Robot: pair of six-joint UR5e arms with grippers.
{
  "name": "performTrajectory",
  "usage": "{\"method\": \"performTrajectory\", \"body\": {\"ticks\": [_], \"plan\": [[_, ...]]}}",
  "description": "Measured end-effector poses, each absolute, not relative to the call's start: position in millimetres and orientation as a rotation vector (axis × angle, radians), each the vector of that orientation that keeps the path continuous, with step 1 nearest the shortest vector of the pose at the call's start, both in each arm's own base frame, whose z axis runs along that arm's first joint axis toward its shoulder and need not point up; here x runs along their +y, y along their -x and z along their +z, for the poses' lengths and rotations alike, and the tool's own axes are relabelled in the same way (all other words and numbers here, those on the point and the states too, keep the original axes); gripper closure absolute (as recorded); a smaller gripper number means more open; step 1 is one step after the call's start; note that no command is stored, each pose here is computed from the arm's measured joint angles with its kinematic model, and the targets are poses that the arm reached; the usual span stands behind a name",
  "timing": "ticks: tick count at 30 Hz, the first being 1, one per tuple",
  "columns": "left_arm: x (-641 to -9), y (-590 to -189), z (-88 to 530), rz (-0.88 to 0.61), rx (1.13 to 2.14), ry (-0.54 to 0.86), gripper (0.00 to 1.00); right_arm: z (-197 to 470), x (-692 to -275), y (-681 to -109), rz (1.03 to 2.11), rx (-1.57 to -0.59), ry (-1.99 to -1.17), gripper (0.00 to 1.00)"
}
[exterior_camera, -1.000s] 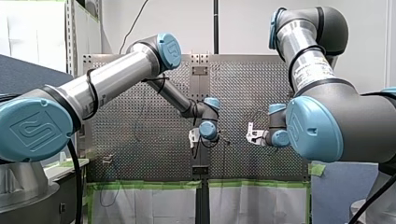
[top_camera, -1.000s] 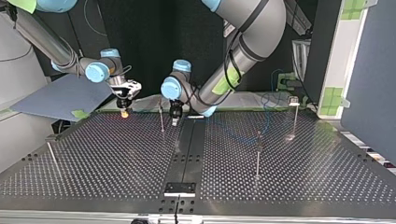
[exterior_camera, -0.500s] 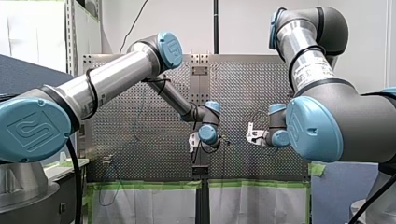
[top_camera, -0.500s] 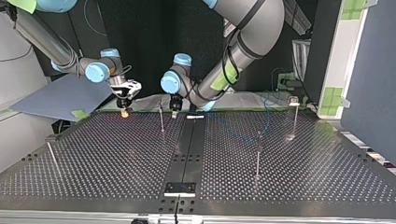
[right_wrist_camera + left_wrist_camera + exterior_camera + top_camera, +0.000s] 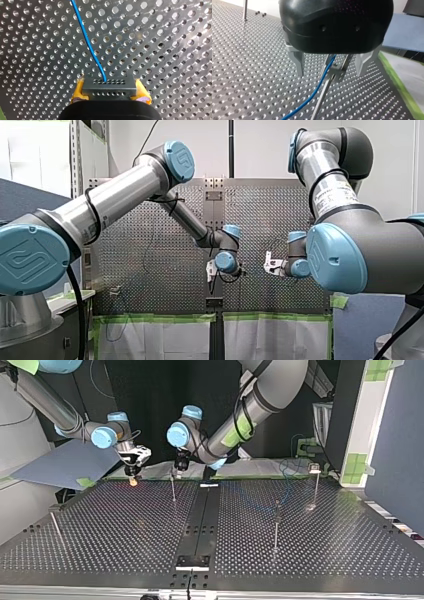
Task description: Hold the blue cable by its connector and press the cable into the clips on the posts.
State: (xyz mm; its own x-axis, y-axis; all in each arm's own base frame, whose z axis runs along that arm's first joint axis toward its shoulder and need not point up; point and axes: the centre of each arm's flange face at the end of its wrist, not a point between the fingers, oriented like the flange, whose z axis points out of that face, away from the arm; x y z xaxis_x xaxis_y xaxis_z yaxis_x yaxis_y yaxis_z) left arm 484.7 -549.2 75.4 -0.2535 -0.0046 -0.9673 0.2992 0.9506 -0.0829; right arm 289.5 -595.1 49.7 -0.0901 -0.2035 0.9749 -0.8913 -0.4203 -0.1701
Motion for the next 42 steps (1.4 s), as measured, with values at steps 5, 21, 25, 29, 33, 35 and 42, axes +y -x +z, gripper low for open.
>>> {"method": "performTrajectory", "body": {"ticks": [5, 21, 25, 29, 33, 35, 42], "plan": [[-555.7, -473.0, 73.4, -0.293, 1.814, -0.23, 0.0, 49.8, -596.2, -287.6, 1.556, -1.201, -1.612, 1.0], [-560.4, -466.3, 73.3, -0.297, 1.817, -0.241, 0.0, 49.2, -596.7, -285.9, 1.556, -1.203, -1.614, 1.0], [-558.7, -464.4, 72.0, -0.282, 1.831, -0.243, 0.0, 48.5, -597.0, -285.3, 1.554, -1.204, -1.614, 1.0], [-558.0, -463.7, 71.6, -0.276, 1.837, -0.243, 0.0, 48.0, -597.2, -284.5, 1.553, -1.205, -1.613, 1.0], [-558.6, -462.7, 71.5, -0.276, 1.837, -0.244, 0.0, 47.8, -597.3, -284.2, 1.552, -1.206, -1.613, 1.0], [-559.1, -462.0, 71.5, -0.277, 1.837, -0.245, 0.0, 47.7, -597.3, -284.1, 1.552, -1.206, -1.614, 1.0], [-559.7, -460.8, 71.1, -0.278, 1.84, -0.245, 0.0, 47.8, -597.5, -283.9, 1.553, -1.207, -1.612, 1.0]]}}
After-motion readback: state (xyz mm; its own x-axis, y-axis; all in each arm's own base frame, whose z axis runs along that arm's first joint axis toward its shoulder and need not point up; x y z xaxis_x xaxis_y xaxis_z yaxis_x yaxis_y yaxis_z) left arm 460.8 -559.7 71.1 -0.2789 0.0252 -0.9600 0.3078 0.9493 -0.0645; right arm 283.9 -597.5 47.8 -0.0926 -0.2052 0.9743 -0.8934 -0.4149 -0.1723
